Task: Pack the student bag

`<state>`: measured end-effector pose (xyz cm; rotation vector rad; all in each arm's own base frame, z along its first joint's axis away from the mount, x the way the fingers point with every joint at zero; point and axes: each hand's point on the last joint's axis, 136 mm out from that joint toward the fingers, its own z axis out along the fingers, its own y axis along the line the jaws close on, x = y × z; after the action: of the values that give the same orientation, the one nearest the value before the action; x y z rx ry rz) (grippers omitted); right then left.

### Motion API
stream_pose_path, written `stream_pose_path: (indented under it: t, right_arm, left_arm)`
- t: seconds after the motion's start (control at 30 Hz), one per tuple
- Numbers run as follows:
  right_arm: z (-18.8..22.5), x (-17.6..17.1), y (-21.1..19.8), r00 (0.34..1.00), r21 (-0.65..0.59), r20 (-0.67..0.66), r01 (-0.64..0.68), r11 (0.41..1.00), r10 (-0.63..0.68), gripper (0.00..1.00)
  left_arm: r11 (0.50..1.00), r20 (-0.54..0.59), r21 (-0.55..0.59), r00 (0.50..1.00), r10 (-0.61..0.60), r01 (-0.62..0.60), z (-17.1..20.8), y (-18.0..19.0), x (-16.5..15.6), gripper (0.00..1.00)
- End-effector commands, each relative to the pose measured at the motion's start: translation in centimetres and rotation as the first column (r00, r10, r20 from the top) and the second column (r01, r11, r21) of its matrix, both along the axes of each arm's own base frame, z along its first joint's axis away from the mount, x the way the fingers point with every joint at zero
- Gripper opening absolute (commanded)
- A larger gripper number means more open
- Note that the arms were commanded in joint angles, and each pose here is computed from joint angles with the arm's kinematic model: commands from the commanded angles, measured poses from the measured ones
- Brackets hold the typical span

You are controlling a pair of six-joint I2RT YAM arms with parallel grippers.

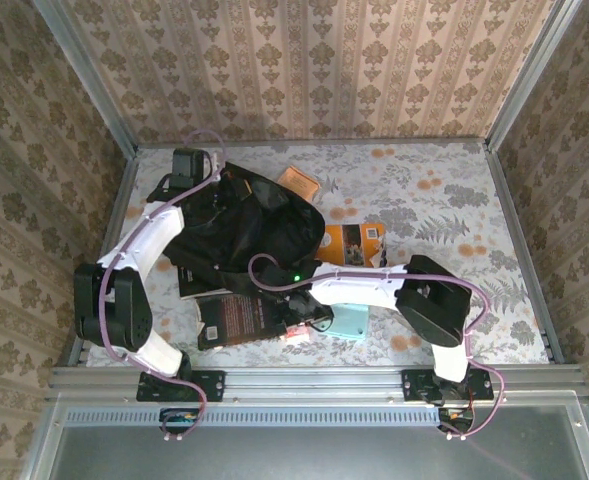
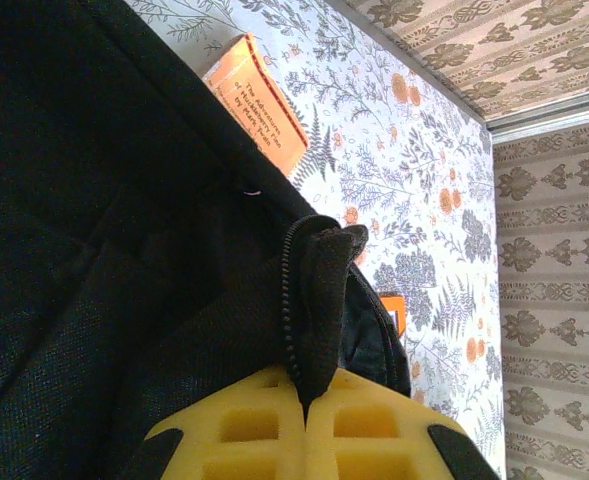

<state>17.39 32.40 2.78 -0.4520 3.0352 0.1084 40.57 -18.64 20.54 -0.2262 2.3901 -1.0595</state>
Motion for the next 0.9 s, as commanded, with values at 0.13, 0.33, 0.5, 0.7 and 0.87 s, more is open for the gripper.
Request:
stream_pose_path:
  t: [0.13,0.33,0.5,0.7,0.87]
  right_arm:
    - [-0.8,0.5,0.3,1.000,-0.015,0.012,0.010,1.000,-0.010,0.80]
    - [-0.9,0.4,-0.1,1.000,-0.011,0.017,0.005,1.000,-0.004,0.64]
    - [-0.3,0.6,-0.4,0.999,0.003,0.043,0.003,1.000,-0.003,0.58]
    - [2.2,1.3,-0.7,0.996,0.095,0.089,0.013,0.995,-0.021,0.56]
    - [6.8,2.4,-0.8,0.982,0.287,0.181,-0.004,0.958,-0.050,0.49]
  left_arm:
    - [1.000,-0.061,-0.002,0.998,-0.006,0.006,-1.9,-0.1,-0.2,0.00]
    - [1.000,-0.054,0.015,0.999,-0.005,0.005,-1.9,0.1,-0.2,0.00]
    - [1.000,-0.062,0.016,0.998,-0.006,0.007,-2.1,0.1,-0.2,0.00]
    - [0.999,-0.062,0.041,0.998,-0.012,0.015,-2.1,0.3,-0.3,0.00]
    - [0.995,-0.003,0.086,0.999,-0.048,0.048,0.4,0.1,-0.5,0.00]
